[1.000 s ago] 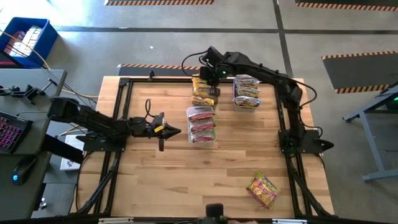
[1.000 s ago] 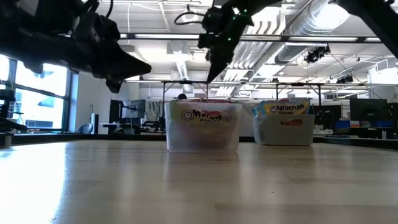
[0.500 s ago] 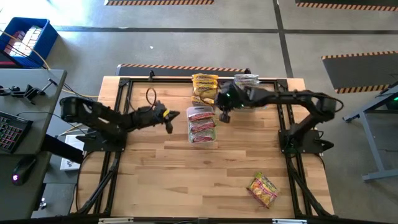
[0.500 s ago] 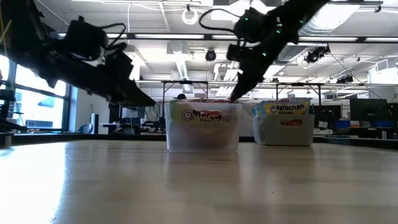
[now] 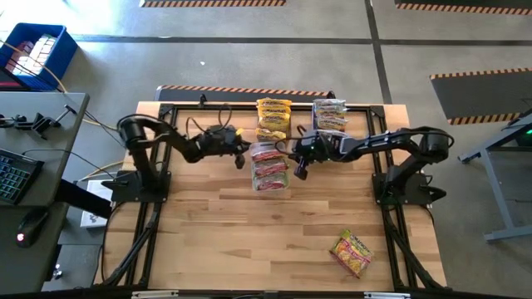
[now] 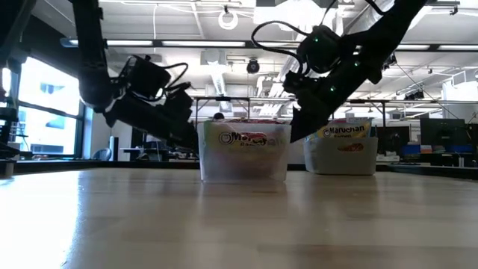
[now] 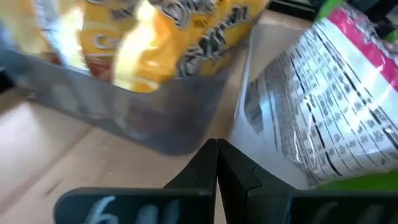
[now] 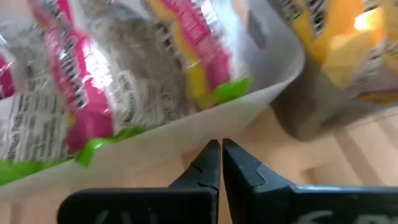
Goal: Sort Maruchan noodles
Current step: Adjust the transparent bin
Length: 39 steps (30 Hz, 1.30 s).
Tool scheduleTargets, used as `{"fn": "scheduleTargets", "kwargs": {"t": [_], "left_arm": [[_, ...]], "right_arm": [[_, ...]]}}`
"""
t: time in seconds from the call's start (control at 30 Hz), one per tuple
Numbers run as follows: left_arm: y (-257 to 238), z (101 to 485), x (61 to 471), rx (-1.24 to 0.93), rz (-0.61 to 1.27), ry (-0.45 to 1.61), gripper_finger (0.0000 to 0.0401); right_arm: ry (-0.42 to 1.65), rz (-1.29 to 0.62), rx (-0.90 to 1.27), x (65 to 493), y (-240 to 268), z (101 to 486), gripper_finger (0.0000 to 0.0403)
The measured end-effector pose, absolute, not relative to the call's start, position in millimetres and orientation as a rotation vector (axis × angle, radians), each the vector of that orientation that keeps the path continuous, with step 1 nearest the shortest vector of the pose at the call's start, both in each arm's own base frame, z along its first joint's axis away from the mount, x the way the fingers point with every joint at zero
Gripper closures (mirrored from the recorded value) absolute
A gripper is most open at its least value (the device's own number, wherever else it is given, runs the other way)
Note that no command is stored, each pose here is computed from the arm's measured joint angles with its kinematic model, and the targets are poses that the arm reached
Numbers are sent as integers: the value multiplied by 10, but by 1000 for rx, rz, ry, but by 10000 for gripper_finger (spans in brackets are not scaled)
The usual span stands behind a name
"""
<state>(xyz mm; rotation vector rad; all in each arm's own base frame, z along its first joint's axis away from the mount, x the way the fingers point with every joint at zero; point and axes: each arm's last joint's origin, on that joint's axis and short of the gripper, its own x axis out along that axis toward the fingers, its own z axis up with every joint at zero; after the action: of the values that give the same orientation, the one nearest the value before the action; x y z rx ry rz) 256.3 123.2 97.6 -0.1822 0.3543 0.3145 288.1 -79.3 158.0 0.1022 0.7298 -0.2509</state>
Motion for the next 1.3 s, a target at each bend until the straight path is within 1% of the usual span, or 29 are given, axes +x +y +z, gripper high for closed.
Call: {"fn": "scheduleTargets", "kwargs": {"t": [0.17, 0.43, 0.63, 0.77, 0.93, 1.0, 1.07, 1.13, 1.3], "left_arm": [[1206, 931, 2694, -193, 250, 353, 401], [1029, 924, 2750, -204, 181, 364, 401], [986, 919, 2761, -195, 166, 373, 401], [1003, 994, 2620, -184, 189, 361, 401], [927, 1209, 2240, -183, 220, 293, 401], [828, 1258, 2096, -211, 167, 280, 401], [700, 1266, 2011, -268, 69, 296, 401], [568, 1235, 1972, -305, 17, 329, 401], [397, 1215, 2083, -276, 63, 351, 401]], "right_arm": [[719, -204, 106, 2901, -736, 1587, 403], [698, -160, 133, 2945, -600, 1604, 403], [702, -149, 156, 2973, -424, 1601, 403], [701, -185, 129, 2982, -361, 1602, 403], [719, -195, 135, 2972, -343, 1588, 403], [731, -200, 147, 2963, -342, 1578, 403], [738, -202, 150, 2959, -341, 1573, 403], [738, -201, 150, 2959, -341, 1573, 403], [712, -200, 148, 2976, -343, 1592, 403]]}}
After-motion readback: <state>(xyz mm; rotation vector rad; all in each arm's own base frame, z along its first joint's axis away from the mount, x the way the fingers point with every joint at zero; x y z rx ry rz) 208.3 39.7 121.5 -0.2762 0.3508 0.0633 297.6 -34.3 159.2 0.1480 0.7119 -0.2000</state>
